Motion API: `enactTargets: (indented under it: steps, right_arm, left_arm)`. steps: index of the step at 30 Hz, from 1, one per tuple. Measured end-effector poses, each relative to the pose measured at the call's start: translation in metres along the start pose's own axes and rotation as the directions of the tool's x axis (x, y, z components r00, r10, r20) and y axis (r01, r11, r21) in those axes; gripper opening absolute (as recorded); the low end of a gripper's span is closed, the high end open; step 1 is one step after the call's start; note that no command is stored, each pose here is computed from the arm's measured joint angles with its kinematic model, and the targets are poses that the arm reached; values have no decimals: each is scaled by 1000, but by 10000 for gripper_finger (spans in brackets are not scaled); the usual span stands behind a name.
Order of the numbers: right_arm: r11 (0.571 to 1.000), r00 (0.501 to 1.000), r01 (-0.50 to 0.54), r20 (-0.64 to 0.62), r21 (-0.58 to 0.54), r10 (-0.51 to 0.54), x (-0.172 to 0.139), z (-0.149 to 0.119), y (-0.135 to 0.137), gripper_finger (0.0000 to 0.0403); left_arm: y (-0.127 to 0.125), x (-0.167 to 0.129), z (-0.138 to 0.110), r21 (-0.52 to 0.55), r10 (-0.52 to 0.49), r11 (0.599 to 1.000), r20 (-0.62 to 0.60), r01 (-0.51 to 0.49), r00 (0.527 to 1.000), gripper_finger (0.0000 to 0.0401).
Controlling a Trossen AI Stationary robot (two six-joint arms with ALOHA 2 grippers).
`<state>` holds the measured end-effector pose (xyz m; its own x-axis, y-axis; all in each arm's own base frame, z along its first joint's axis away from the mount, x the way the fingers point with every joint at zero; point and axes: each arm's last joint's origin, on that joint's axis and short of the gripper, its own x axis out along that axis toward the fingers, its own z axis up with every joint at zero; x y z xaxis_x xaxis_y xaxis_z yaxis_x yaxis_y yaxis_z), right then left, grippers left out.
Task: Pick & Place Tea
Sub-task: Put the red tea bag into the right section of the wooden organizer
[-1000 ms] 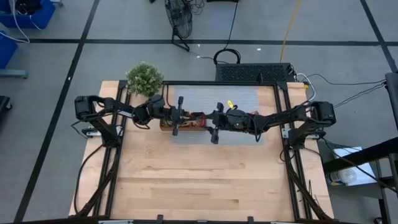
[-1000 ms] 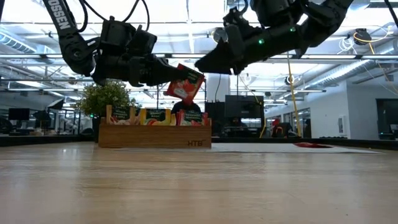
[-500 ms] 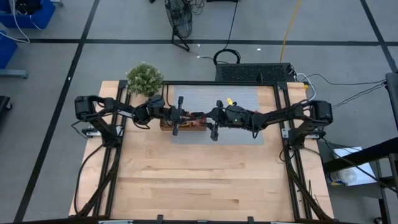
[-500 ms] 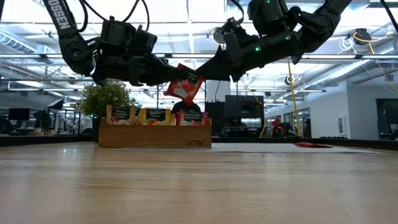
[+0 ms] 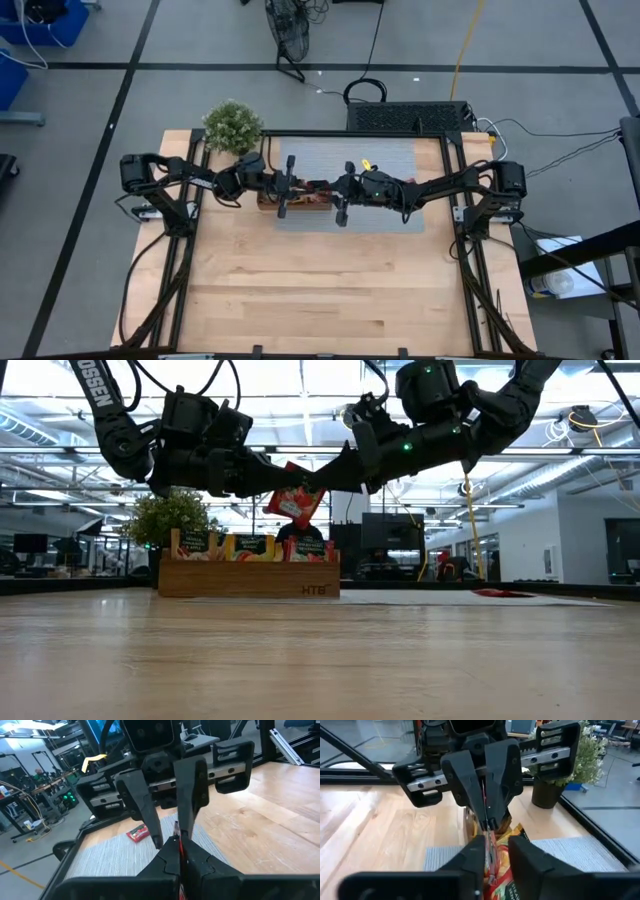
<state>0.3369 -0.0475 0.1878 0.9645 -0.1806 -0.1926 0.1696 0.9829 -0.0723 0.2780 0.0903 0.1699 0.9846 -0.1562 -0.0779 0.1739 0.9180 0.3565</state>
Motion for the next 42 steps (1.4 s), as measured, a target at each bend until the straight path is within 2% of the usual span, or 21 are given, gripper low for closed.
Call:
enactTargets:
  steps: [5, 10, 14, 17, 20, 24, 28, 36, 42]
  right_arm:
    - [999, 1000, 19, -10, -50, -19, 1, -2, -7, 9]
    - [999, 999, 29, -14, -34, -29, 1, -3, -8, 1]
    - [997, 998, 64, -26, -35, -64, 1, -4, -9, 0]
    - [994, 990, 103, -94, -45, -106, 3, -5, -9, 0]
    - [996, 978, 76, -192, -46, -83, 8, 3, -7, 0]
    - [996, 933, 27, -355, -88, -56, 14, 17, 1, 0]
    - [989, 897, 42, -430, -144, -100, 16, 26, 8, 0]
    - [988, 867, 64, -483, -144, -126, 21, 14, 0, 0]
    - [990, 854, 5, -514, -138, -76, 35, -10, 4, 0]
  left_arm:
    - [-1, 0, 0, 0, -2, 1000, 1, 2, 1000, 5]
    - [0, 1, 0, -55, 17, 998, -5, -17, 1000, 14]
    - [5, -3, 7, -167, 104, 981, -6, -104, 995, 61]
    - [12, -8, 14, -219, 155, 964, 7, -149, 988, 109]
    - [20, -16, 22, -237, 198, 953, 23, -187, 980, 159]
    - [27, -23, 26, -231, 229, 949, 30, -216, 973, 211]
    - [30, -26, 26, -230, 243, 945, 25, -231, 970, 244]
    - [30, -26, 21, -230, 235, 945, -25, -235, 972, 266]
    - [29, -26, 19, -235, 231, 944, -37, -233, 972, 256]
